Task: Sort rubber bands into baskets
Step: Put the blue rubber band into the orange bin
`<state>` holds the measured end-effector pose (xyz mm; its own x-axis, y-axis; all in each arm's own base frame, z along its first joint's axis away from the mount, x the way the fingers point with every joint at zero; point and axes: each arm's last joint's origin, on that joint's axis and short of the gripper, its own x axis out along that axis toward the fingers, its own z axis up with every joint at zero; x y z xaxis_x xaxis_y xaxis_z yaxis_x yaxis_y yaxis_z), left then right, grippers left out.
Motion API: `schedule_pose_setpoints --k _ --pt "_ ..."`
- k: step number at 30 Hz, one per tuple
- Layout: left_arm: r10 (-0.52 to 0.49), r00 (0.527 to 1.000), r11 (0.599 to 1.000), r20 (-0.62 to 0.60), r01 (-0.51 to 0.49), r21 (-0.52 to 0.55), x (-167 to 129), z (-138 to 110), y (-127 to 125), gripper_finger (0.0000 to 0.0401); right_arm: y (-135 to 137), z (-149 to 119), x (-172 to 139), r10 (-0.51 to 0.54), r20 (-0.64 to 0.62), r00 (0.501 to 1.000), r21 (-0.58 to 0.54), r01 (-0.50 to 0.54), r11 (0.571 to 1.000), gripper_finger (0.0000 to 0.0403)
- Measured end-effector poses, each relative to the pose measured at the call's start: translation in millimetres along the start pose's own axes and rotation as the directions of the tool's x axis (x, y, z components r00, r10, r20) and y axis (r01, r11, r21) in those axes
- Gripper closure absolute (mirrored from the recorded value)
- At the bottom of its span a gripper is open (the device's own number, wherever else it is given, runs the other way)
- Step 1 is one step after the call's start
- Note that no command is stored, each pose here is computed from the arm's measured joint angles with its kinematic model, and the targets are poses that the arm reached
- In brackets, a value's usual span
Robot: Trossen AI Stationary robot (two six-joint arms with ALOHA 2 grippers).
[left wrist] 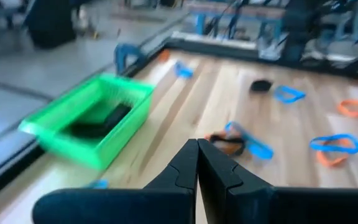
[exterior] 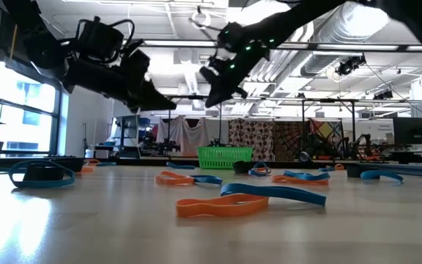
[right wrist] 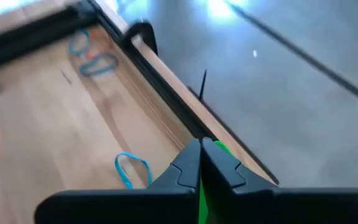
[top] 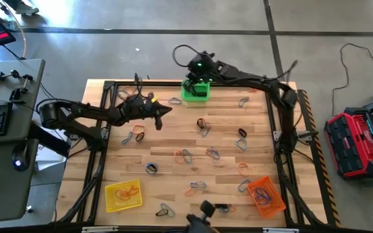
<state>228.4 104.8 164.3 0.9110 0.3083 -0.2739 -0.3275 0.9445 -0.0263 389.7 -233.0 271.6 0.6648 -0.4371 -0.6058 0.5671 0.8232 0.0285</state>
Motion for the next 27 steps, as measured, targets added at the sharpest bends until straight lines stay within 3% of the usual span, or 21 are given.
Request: schedule_pose_setpoints --k 7,16,22,27 --pt "0.063 0.966 0.998 -0.251 -0.058 0.027 11.9 19.8 19.2 0.0401 -0.1 -37.1 -52.7 0.026 0.138 0.99 0.026 -0.03 0.999 0.0402" --pt "0.142 0.911 0.989 -0.388 -0.116 0.091 18.9 38.5 40.5 0.0397 13.5 -91.0 -95.1 0.052 0.234 0.971 0.017 -0.058 0.998 0.0403" --pt "0.142 0.881 0.99 -0.451 -0.115 0.086 29.2 37.7 44.7 0.0357 20.2 -113.7 -102.3 0.053 0.271 0.961 0.01 -0.058 0.998 0.0403" --pt "0.162 0.849 0.987 -0.503 -0.128 0.101 47.6 31.1 49.8 0.0305 24.8 -117.3 -102.0 0.066 0.272 0.96 0.009 -0.071 0.997 0.0403"
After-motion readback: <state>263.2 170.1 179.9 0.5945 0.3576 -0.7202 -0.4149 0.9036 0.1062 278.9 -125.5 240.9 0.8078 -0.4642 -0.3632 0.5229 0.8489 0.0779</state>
